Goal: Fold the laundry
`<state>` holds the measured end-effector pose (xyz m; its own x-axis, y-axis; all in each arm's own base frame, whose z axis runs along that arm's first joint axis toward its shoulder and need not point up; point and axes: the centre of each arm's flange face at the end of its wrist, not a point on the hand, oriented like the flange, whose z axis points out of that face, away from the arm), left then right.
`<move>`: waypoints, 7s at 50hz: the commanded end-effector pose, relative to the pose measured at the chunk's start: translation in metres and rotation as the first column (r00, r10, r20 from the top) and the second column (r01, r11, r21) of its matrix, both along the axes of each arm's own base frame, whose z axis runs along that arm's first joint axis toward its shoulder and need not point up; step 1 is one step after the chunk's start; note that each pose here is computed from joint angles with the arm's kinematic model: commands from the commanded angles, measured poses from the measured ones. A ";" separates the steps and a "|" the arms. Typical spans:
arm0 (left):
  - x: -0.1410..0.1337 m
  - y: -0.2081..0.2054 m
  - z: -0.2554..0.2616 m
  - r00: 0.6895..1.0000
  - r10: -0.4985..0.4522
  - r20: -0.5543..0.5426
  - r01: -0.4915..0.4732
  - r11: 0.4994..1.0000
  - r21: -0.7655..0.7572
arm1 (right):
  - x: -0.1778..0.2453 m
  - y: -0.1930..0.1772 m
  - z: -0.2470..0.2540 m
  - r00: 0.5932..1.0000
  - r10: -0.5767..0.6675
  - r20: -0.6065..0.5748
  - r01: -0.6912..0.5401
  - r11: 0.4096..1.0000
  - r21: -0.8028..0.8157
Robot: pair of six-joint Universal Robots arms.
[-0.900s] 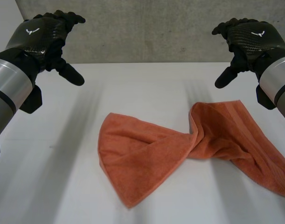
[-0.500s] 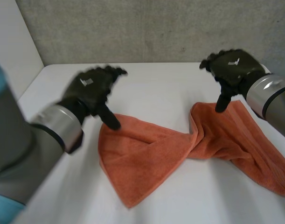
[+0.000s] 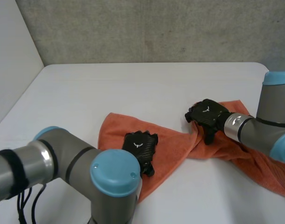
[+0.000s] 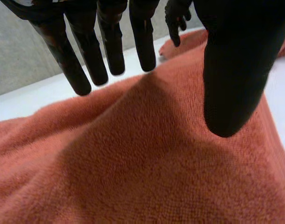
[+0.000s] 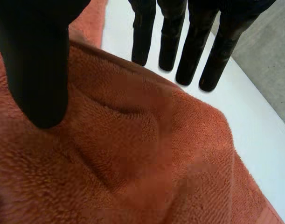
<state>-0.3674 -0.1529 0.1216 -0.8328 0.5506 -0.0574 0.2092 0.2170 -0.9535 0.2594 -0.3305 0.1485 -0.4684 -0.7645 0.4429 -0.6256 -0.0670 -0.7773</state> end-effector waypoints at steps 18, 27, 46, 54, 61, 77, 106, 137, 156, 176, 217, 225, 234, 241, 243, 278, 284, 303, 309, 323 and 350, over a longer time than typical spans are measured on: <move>-0.002 -0.094 0.063 0.986 0.117 -0.120 -0.146 0.952 -0.270 | 0.008 -0.012 0.083 0.976 -0.029 0.216 0.078 0.972 -0.220; 0.039 -0.122 0.150 0.975 0.118 -0.190 -0.193 0.871 -0.452 | 0.001 0.018 0.128 0.913 -0.084 0.400 0.146 0.981 -0.127; 0.083 -0.159 0.064 0.985 0.168 0.045 -0.155 0.967 -0.204 | 0.072 0.115 0.054 0.948 -0.016 0.318 -0.074 0.960 0.271; 0.101 -0.151 0.051 0.980 0.172 0.099 -0.160 0.980 -0.114 | 0.067 0.094 0.071 0.922 -0.130 0.364 0.039 0.968 0.247; 0.106 -0.120 0.062 0.984 0.133 0.118 -0.126 0.990 -0.065 | 0.050 0.046 0.088 0.937 -0.154 0.313 0.141 0.988 0.063; 0.106 -0.071 0.054 0.988 0.077 0.131 -0.074 0.997 -0.031 | 0.059 0.027 0.040 0.988 -0.080 0.136 0.068 0.994 0.089; 0.081 -0.122 0.014 0.992 0.084 0.097 -0.073 0.991 -0.114 | 0.082 0.013 0.010 0.995 0.058 0.078 -0.067 0.991 0.113; 0.110 -0.173 0.156 0.989 0.115 -0.088 -0.145 0.807 -0.573 | 0.033 0.042 0.152 0.860 -0.115 0.498 0.303 0.900 -0.315; 0.136 -0.113 0.024 0.990 0.083 0.114 -0.063 0.984 -0.165 | 0.016 0.076 0.026 0.965 -0.240 0.109 0.240 0.971 0.013; 0.137 -0.115 0.002 0.986 0.089 0.142 -0.075 0.991 -0.107 | 0.005 0.072 0.030 0.907 -0.336 0.254 0.324 0.942 0.086; 0.163 -0.090 0.079 0.914 0.077 0.398 -0.019 0.989 -0.148 | -0.019 0.114 0.079 0.954 -0.122 -0.273 0.148 0.986 0.077; 0.152 -0.137 0.042 0.887 0.061 0.458 0.007 0.989 -0.146 | -0.006 0.072 0.059 0.946 -0.176 -0.271 0.188 0.982 0.018; 0.125 -0.215 0.182 0.939 0.304 0.162 -0.106 0.703 -0.703 | 0.016 -0.004 0.182 0.920 -0.314 0.233 0.389 0.790 -0.474; 0.125 -0.192 0.293 0.954 0.236 -0.184 -0.259 0.340 -0.904 | 0.003 0.024 0.283 0.837 -0.122 0.534 0.506 0.543 -0.670; 0.126 -0.189 0.288 0.956 0.226 -0.185 -0.259 0.366 -0.894 | 0.002 0.029 0.278 0.842 -0.122 0.525 0.497 0.554 -0.668; 0.154 -0.128 0.037 0.952 0.224 0.209 -0.132 0.916 -0.380 | -0.021 0.096 0.058 0.949 -0.309 -0.060 0.302 0.948 -0.099; 0.153 -0.121 0.040 0.954 0.219 0.206 -0.127 0.915 -0.382 | -0.023 0.088 0.081 0.960 -0.280 0.019 0.280 0.952 -0.127; 0.155 -0.119 0.043 0.954 0.223 0.199 -0.133 0.913 -0.387 | -0.026 0.043 0.084 0.985 -0.171 -0.030 0.165 0.974 -0.155; 0.154 -0.118 0.045 0.955 0.221 0.199 -0.131 0.913 -0.385 | -0.022 0.032 0.060 0.985 -0.133 -0.112 0.134 0.991 0.004; 0.158 -0.120 0.047 0.952 0.232 0.197 -0.141 0.910 -0.389 | -0.040 0.019 0.032 0.980 -0.106 -0.165 0.120 0.990 0.075; 0.158 -0.121 0.048 0.952 0.236 0.195 -0.145 0.908 -0.393 | -0.045 -0.008 0.021 0.967 -0.240 0.087 0.239 0.971 0.020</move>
<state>-0.2094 -0.2740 0.1674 -0.8556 0.2884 -0.4299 0.4265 -0.0779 -0.9011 0.2140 -0.3304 0.1370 -0.5853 -0.6987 0.4114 -0.6582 0.1131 -0.7443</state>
